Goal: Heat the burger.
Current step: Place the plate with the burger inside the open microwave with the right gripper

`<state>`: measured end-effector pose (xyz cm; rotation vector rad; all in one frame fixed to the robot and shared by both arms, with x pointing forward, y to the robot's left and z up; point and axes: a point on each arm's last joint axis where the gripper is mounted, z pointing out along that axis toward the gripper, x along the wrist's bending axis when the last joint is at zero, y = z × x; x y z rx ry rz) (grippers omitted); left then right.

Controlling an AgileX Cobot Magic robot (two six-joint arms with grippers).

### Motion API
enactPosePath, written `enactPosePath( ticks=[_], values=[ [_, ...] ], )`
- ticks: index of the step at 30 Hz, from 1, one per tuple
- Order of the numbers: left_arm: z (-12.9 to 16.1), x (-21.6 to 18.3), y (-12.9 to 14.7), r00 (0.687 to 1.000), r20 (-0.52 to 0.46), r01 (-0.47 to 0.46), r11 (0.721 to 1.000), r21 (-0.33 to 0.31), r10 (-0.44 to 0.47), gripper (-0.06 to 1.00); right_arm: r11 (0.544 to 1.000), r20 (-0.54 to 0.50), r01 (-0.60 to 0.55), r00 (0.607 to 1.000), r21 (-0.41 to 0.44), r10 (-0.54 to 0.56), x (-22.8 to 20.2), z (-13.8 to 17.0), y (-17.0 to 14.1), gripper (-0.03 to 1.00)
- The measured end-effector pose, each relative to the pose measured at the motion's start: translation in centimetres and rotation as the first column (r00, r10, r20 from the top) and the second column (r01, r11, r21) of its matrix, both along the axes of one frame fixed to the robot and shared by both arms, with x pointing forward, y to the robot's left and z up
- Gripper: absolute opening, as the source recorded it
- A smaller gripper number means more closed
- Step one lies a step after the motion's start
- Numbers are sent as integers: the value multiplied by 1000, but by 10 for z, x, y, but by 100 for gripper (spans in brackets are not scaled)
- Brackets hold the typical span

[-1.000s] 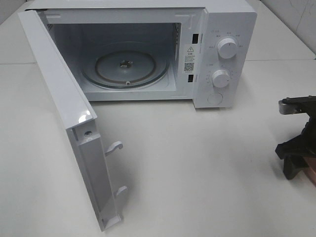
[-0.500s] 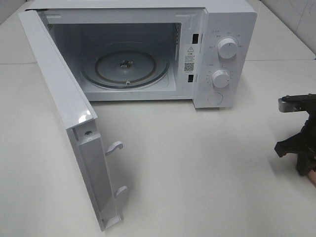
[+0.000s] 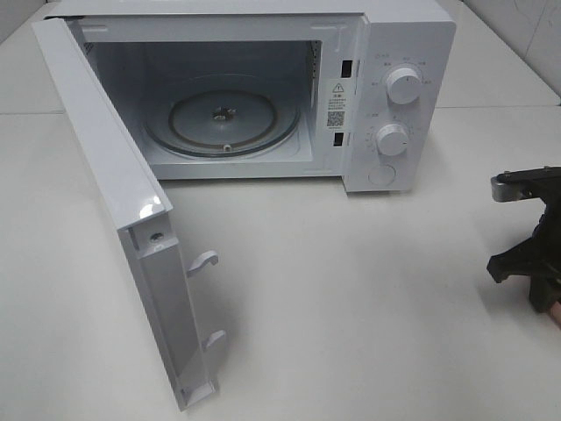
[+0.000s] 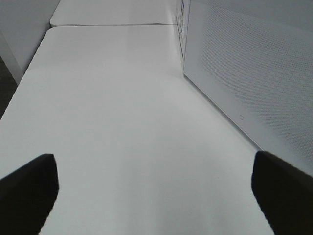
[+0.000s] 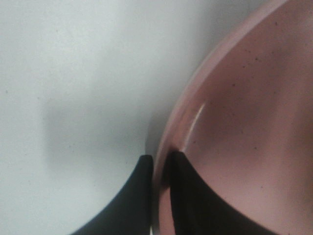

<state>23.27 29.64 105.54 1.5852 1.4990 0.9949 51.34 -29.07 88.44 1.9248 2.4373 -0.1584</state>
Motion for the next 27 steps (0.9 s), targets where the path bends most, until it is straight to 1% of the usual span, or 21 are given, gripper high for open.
enactPosePath(
  ticks=[2, 3, 5, 7, 8, 13, 14, 16, 17, 18, 20, 21, 22, 26, 27],
  values=[
    [0, 0, 0, 1000, 0, 0, 1000, 0, 0, 99, 999, 0, -45, 999, -28, 45, -1, 2, 8, 2],
    [0, 0, 0, 1000, 0, 0, 1000, 0, 0, 99, 999, 0, -45, 999, -28, 45, -1, 2, 8, 2],
    [0, 0, 0, 1000, 0, 0, 1000, 0, 0, 99, 995, -7, -92, 996, -37, 92, -5, 6, 19, 1],
    [0, 0, 0, 1000, 0, 0, 1000, 0, 0, 99, 993, -7, -110, 994, -40, 109, -6, 8, 24, 1],
    [0, 0, 0, 1000, 0, 0, 1000, 0, 0, 99, 989, -9, -138, 990, -54, 138, -9, 13, 30, 0],
    [0, 0, 0, 1000, 0, 0, 1000, 0, 0, 99, 978, -10, -183, 983, -96, 183, -16, 23, 41, 0],
    [0, 0, 0, 1000, 0, 0, 1000, 0, 0, 99, 972, 0, -204, 979, -115, 206, -19, 29, 48, 0],
    [0, 0, 0, 1000, 0, 0, 1000, 0, 0, 99, 969, 4, -215, 976, -121, 217, -21, 32, 51, 0],
    [0, 0, 0, 1000, 0, 0, 1000, 0, 0, 99, 963, 16, -238, 970, -129, 242, -26, 39, 60, 0],
    [0, 0, 0, 1000, 0, 0, 1000, 0, 0, 99, 963, 16, -238, 970, -129, 242, -26, 39, 60, 0],
    [0, 0, 0, 1000, 0, 0, 1000, 0, 0, 99, 951, 42, -272, 959, -147, 281, -32, 48, 72, 0],
    [0, 0, 0, 1000, 0, 0, 1000, 0, 0, 99, 951, 42, -272, 959, -147, 281, -32, 48, 72, 0],
    [0, 0, 0, 1000, 0, 0, 1000, 0, 0, 99, 943, 59, -289, 951, -167, 302, -37, 54, 80, 0],
    [0, 0, 0, 1000, 0, 0, 1000, 0, 0, 99, 931, 67, -307, 943, -197, 325, -45, 61, 88, 1],
    [0, 0, 0, 1000, 0, 0, 1000, 0, 0, 99, 922, 68, -317, 939, -222, 339, -53, 64, 92, 1]
  ],
)
